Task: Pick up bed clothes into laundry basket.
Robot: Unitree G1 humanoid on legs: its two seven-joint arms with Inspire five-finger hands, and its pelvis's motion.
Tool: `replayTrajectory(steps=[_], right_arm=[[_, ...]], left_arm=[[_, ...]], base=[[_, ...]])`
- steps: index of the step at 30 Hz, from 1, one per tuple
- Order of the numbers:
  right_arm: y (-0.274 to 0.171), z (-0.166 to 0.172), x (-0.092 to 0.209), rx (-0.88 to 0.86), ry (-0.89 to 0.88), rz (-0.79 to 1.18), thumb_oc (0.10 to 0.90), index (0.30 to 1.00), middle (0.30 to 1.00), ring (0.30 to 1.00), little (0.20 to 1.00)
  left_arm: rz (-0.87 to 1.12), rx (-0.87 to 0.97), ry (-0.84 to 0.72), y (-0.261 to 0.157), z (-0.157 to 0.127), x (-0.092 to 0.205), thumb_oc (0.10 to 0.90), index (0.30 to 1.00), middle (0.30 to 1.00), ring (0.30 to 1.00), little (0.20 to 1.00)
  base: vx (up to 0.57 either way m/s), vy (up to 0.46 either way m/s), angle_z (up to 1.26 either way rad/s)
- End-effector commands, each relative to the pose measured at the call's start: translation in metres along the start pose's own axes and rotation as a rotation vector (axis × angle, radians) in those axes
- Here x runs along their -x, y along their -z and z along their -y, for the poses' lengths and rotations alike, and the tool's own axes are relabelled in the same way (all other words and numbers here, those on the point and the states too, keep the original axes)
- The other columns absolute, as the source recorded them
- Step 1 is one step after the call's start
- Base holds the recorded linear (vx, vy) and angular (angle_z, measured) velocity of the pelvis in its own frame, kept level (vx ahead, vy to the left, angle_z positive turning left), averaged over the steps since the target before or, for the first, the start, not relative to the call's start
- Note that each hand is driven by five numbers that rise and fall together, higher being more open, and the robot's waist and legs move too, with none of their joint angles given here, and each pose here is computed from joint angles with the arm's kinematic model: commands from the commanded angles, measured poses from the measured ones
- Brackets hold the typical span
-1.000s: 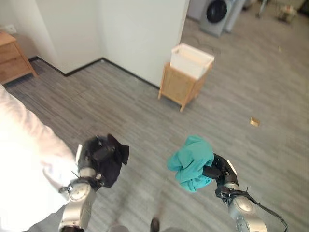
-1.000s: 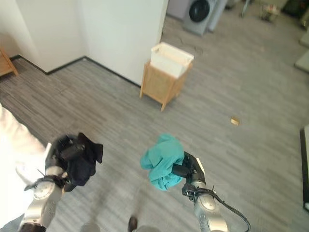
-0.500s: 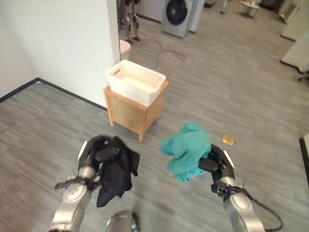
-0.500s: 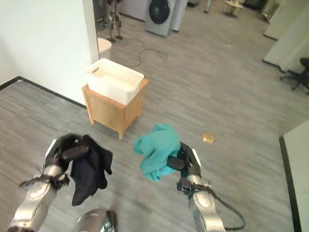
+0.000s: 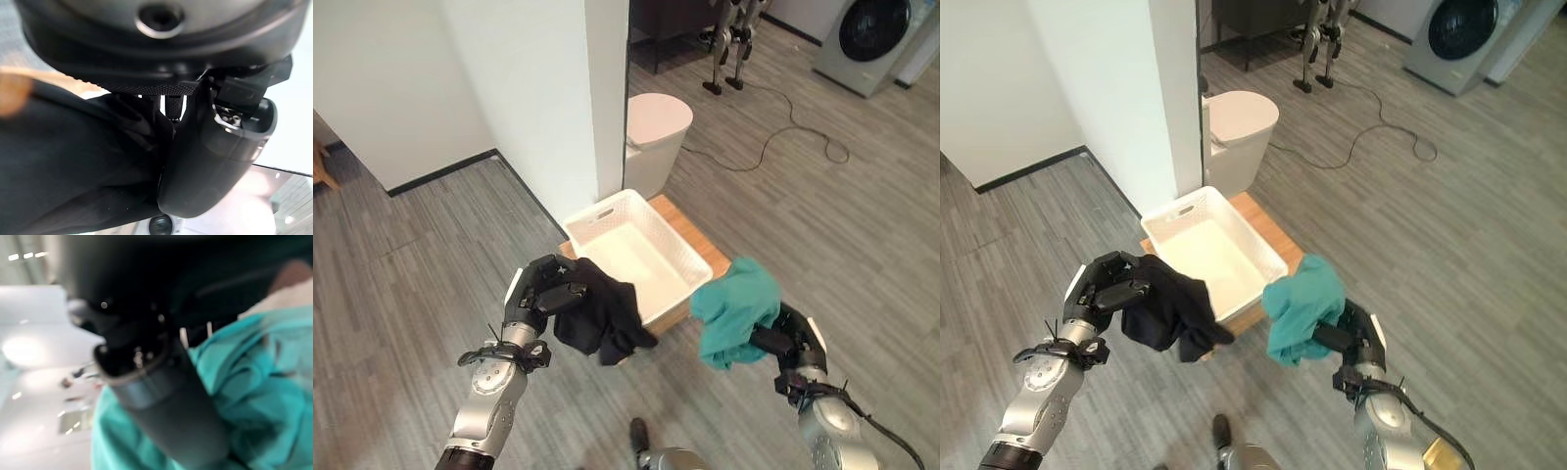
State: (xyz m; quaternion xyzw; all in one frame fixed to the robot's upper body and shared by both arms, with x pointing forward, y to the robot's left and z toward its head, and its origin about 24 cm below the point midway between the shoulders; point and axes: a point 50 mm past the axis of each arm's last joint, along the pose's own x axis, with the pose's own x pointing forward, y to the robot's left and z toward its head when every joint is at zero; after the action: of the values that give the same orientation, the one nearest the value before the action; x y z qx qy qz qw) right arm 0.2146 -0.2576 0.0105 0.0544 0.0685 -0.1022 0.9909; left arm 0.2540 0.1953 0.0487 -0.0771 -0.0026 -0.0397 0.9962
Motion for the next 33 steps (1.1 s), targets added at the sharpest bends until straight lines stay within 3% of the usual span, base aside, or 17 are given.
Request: replayTrajectory(steps=[1,8,14,15,19,21,22,25,27,31,33], right_arm=[[-0.041,0.009,0.003,0.003,0.0,0.22,0.4,0.3,0.3,0.3,0.3],[-0.032,0.009,0.008,0.004,0.008,0.186,0.4,0.3,0.3,0.3,0.3],[-0.03,0.012,0.012,0.002,0.007,0.187,0.4,0.3,0.3,0.3,0.3],[-0.028,0.015,0.014,0.0,0.012,0.179,0.4,0.3,0.3,0.3,0.3],[-0.023,0.018,0.018,-0.001,0.006,0.159,0.4,0.3,0.3,0.3,0.3],[-0.023,0.017,0.018,-0.001,0.005,0.159,0.4,0.3,0.3,0.3,0.3],[-0.022,0.019,0.019,0.0,0.007,0.152,0.4,0.3,0.3,0.3,0.3],[-0.023,0.019,0.018,-0.001,0.007,0.152,0.4,0.3,0.3,0.3,0.3],[-0.022,0.02,0.02,-0.011,0.019,0.152,0.4,0.3,0.3,0.3,0.3],[-0.021,0.019,0.021,-0.004,0.015,0.143,0.4,0.3,0.3,0.3,0.3],[-0.025,0.018,0.017,0.028,-0.004,0.138,0.4,0.3,0.3,0.3,0.3]], left_arm=[[0.33,0.086,0.106,-0.057,0.021,-0.017,0.4,0.3,0.3,0.3,0.3],[0.303,0.07,0.104,-0.052,0.019,-0.01,0.4,0.3,0.3,0.3,0.3],[0.498,0.093,0.029,-0.097,-0.023,0.018,0.4,0.3,0.3,0.3,0.3],[0.612,0.034,-0.05,-0.12,-0.042,0.033,0.4,0.3,0.3,0.3,0.3],[0.854,-0.053,-0.231,-0.16,-0.067,0.063,0.4,0.3,0.3,0.3,0.3],[0.854,-0.054,-0.233,-0.16,-0.066,0.063,0.4,0.3,0.3,0.3,0.3],[0.932,-0.141,-0.326,-0.174,-0.075,0.075,0.4,0.3,0.3,0.3,0.3],[1.002,-0.191,-0.407,-0.186,-0.083,0.086,0.4,0.3,0.3,0.3,0.3],[1.084,-0.254,-0.595,-0.198,-0.103,0.105,0.4,0.3,0.3,0.3,0.3],[1.095,-0.283,-0.669,-0.204,-0.108,0.108,0.4,0.3,0.3,0.3,0.3],[1.063,-0.407,-0.655,-0.227,-0.11,0.097,0.4,0.3,0.3,0.3,0.3]], base=[[0.04,-0.02,0.48],[0.06,0.068,-0.14],[0.03,0.115,-0.15],[0.02,0.086,-0.25],[0.02,0.082,0.02],[0.01,0.032,-0.02],[0.0,0.031,0.07],[0.01,0.031,0.0],[0.04,0.055,-0.06],[0.01,0.023,-0.02],[0.0,0.048,0.0]])
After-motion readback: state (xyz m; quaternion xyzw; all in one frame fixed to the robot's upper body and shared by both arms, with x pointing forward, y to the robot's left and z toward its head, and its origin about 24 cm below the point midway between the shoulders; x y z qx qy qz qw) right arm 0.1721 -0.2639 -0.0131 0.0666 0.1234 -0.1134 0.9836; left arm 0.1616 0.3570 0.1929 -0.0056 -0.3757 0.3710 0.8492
